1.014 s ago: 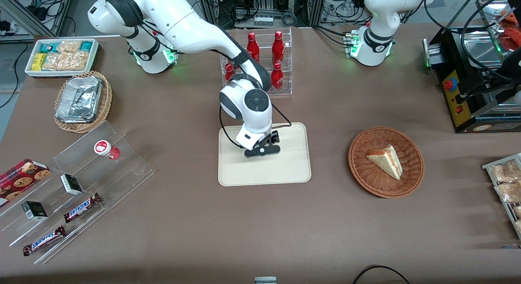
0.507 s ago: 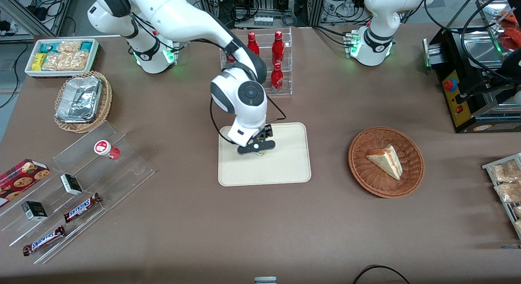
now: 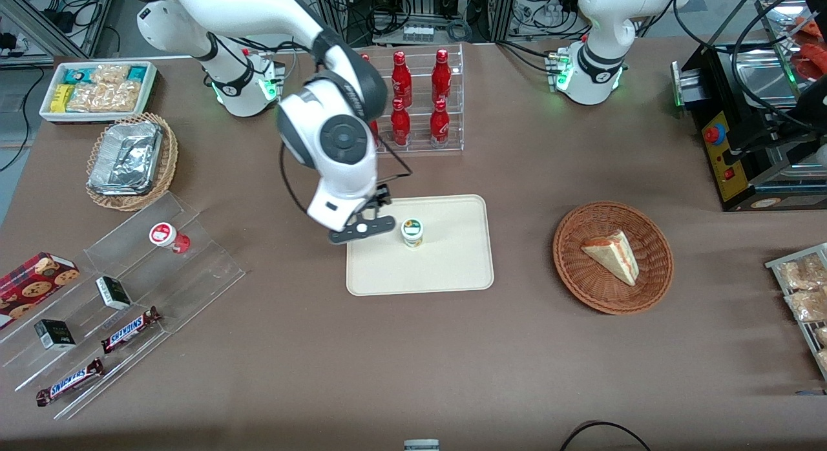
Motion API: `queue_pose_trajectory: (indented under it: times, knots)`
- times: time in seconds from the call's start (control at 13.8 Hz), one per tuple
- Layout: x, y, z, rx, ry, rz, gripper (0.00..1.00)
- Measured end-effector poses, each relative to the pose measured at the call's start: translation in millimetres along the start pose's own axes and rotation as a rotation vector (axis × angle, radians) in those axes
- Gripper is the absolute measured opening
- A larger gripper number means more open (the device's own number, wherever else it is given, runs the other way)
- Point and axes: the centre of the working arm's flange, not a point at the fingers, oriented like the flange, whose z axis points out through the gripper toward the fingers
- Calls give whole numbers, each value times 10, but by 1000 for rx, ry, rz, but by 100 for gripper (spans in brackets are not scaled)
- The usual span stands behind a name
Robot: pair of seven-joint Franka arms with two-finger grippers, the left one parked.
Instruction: Place green gum on tray
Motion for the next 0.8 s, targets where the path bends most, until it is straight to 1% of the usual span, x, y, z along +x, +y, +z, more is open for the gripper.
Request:
queue_pose_trajectory:
  times: [0.22,0.51,0.8]
  knots:
    - [43,608,-228,14,-16,10,100]
    - [24,1583,-435,46,-11,108,100]
    - [-132,2720,-493,77,-7,132,100]
